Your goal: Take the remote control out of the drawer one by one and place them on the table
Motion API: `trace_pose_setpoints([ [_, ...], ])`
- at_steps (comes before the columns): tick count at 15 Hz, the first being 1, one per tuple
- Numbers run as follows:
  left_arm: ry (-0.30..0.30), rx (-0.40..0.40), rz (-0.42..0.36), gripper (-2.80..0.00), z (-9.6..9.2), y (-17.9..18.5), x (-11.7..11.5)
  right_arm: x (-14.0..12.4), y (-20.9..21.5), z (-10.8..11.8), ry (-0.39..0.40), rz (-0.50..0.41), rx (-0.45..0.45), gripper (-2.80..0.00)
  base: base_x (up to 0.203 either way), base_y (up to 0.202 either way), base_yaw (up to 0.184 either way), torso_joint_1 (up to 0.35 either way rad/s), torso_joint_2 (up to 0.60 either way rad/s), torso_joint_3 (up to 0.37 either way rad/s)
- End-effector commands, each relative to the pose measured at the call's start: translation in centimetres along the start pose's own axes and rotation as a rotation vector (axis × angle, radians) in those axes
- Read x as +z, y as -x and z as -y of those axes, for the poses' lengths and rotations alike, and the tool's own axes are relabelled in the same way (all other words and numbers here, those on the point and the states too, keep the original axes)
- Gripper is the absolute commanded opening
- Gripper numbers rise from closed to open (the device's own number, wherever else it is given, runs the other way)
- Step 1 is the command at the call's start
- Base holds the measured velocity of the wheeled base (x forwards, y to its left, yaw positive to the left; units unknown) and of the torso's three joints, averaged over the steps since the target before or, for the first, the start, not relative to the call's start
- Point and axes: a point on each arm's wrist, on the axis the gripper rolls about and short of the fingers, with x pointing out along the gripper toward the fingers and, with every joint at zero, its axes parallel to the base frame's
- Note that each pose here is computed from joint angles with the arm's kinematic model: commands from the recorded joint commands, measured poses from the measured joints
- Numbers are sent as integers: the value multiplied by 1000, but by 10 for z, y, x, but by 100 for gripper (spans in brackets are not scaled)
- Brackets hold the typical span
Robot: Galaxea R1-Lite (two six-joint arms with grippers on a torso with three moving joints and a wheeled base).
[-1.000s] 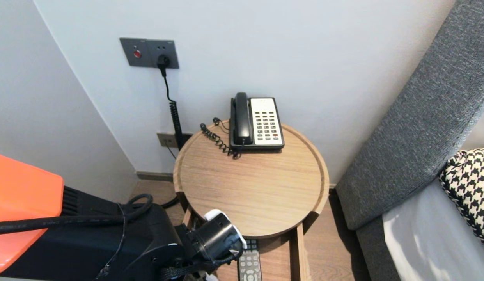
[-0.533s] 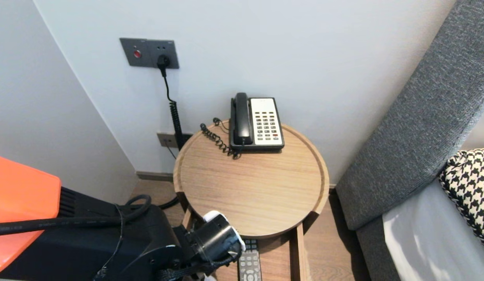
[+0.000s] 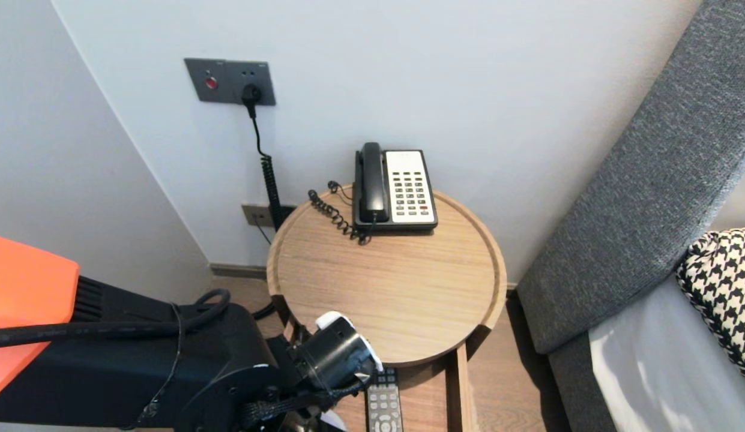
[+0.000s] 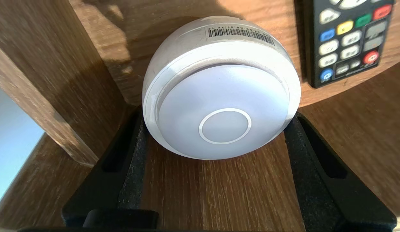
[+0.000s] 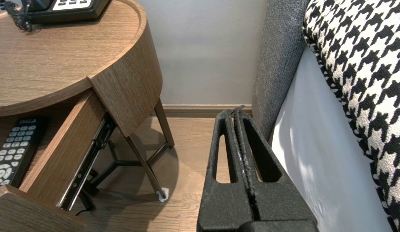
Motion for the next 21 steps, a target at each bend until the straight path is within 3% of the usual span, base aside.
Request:
trace_pose_setpoints([
  [1, 8, -9, 19, -280, 1, 6, 2, -7, -2, 0, 1, -25, 0, -280, 0, 0, 0, 0, 0, 0],
  [8, 21, -38, 72, -280, -1, 34, 8, -7, -2, 0, -1, -25, 0, -280, 0, 0, 0, 0, 0, 0],
  [16, 31, -68, 129, -280, -12, 74, -1, -7, -2, 0, -1, -25, 0, -280, 0, 0, 0, 0, 0, 0],
  [21, 99, -80, 191, -280, -28, 110, 10, -7, -2, 0, -1, -25, 0, -280, 0, 0, 0, 0, 0, 0],
])
